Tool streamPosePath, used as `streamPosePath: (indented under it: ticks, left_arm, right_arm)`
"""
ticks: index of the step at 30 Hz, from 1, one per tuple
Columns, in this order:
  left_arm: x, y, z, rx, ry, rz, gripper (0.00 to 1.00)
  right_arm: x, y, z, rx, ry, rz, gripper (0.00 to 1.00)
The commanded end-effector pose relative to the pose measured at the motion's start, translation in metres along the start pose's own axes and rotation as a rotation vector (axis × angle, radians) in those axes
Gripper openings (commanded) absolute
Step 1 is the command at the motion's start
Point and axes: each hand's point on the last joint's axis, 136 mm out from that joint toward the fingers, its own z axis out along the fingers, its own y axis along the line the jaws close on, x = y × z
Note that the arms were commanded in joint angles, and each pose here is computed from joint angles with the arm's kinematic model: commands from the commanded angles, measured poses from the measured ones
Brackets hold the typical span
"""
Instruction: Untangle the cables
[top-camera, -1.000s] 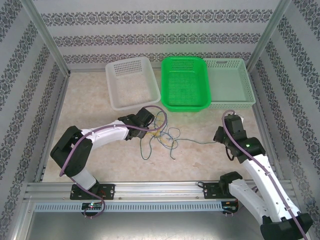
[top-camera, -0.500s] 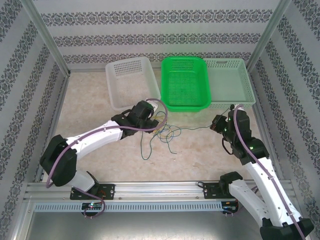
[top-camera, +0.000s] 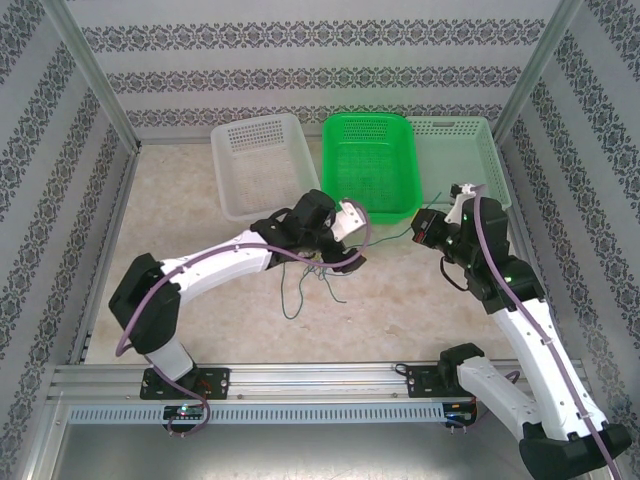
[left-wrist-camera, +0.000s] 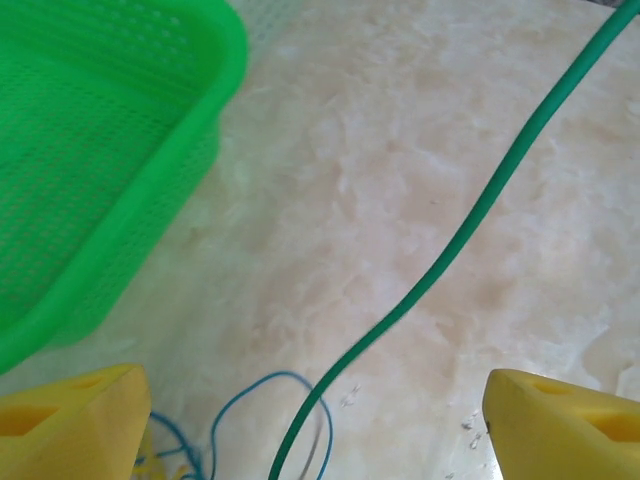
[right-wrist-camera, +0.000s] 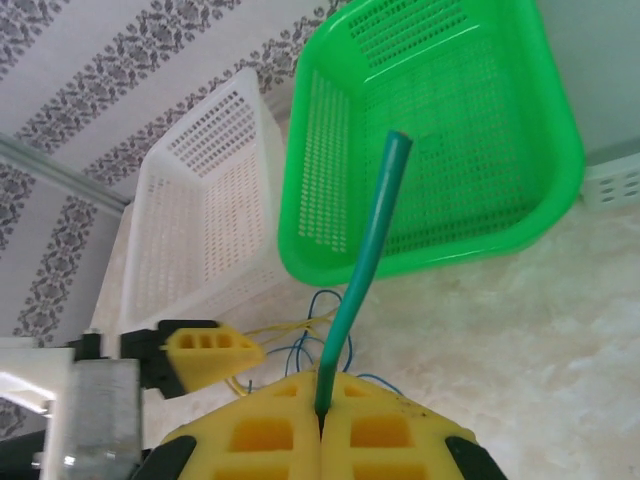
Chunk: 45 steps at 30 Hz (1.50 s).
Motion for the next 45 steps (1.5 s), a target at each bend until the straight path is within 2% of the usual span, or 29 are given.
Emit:
streamPosePath:
  ticks: [1, 4, 6, 7, 10, 12, 13, 14, 16, 18, 19, 21, 25, 32, 37, 45]
  left_arm:
    - [-0.023, -0.013, 0.006, 0.067, -0.053, 0.076, 0.86]
    - [-0.026, -0.017, 0.013, 0.099, -0.048, 0.083, 0.83]
    - [-0.027, -0.02, 0.018, 0.116, -0.044, 0.08, 0.78]
    - [-0.027, -0.019, 0.02, 0.115, -0.041, 0.068, 0.7]
    - [-0.027, -0.008, 0.026, 0.057, -0.035, 0.006, 0.29]
    - [-0.026, -0.001, 0.027, 0.024, -0.033, -0.035, 0.09]
    - [-0.027, 0.001, 0.027, 0.01, -0.034, -0.056, 0.04]
    - [-0.028, 0.005, 0.026, -0.003, -0.038, -0.083, 0.02]
    - [-0.029, 0.014, 0.024, -0.041, -0.046, -0.144, 0.0]
    - [-0.032, 0.027, 0.021, -0.07, -0.065, -0.232, 0.0]
    - [-0.032, 0.033, 0.019, -0.079, -0.075, -0.275, 0.0]
    - [-0.035, 0.043, 0.014, -0.092, -0.102, -0.346, 0.0]
    - [-0.037, 0.054, 0.009, -0.15, -0.109, -0.384, 0.0]
    - [-0.03, 0.079, -0.001, -0.303, -0.109, -0.47, 0.0]
    - [-0.024, 0.09, -0.007, -0.376, -0.123, -0.52, 0.0]
    - [-0.034, 0.08, -0.015, -0.312, -0.239, -0.573, 0.0]
  right_arm:
    - [-0.008, 0.024, -0.007, -0.095, -0.005, -0.04, 0.0]
    - [-0.008, 0.03, -0.008, -0.125, -0.004, -0.045, 0.0]
    - [-0.007, 0.032, -0.008, -0.139, 0.001, -0.047, 0.0]
    - [-0.007, 0.033, -0.007, -0.145, 0.003, -0.047, 0.0]
    - [-0.005, 0.032, -0.006, -0.145, 0.004, -0.044, 0.0]
    - [-0.004, 0.03, -0.005, -0.14, 0.005, -0.041, 0.02]
    - [-0.003, 0.028, -0.005, -0.129, 0.006, -0.04, 0.14]
    - [-0.001, 0.024, -0.005, -0.114, 0.007, -0.038, 0.23]
    - [0.001, 0.016, -0.007, -0.073, 0.004, -0.042, 0.33]
    - [0.001, 0.002, -0.012, -0.006, -0.018, -0.04, 0.64]
    - [0.001, -0.003, -0.015, 0.02, -0.033, -0.04, 0.68]
    - [0.001, -0.011, -0.021, 0.044, -0.07, -0.026, 0.69]
    - [0.009, -0.022, -0.025, 0.05, -0.105, 0.025, 0.71]
    - [0.072, -0.05, 0.009, 0.114, 0.031, 0.179, 0.64]
    - [0.099, -0.052, 0.024, 0.145, 0.036, 0.185, 0.64]
    - [0.122, -0.049, 0.063, 0.13, 0.054, 0.238, 0.64]
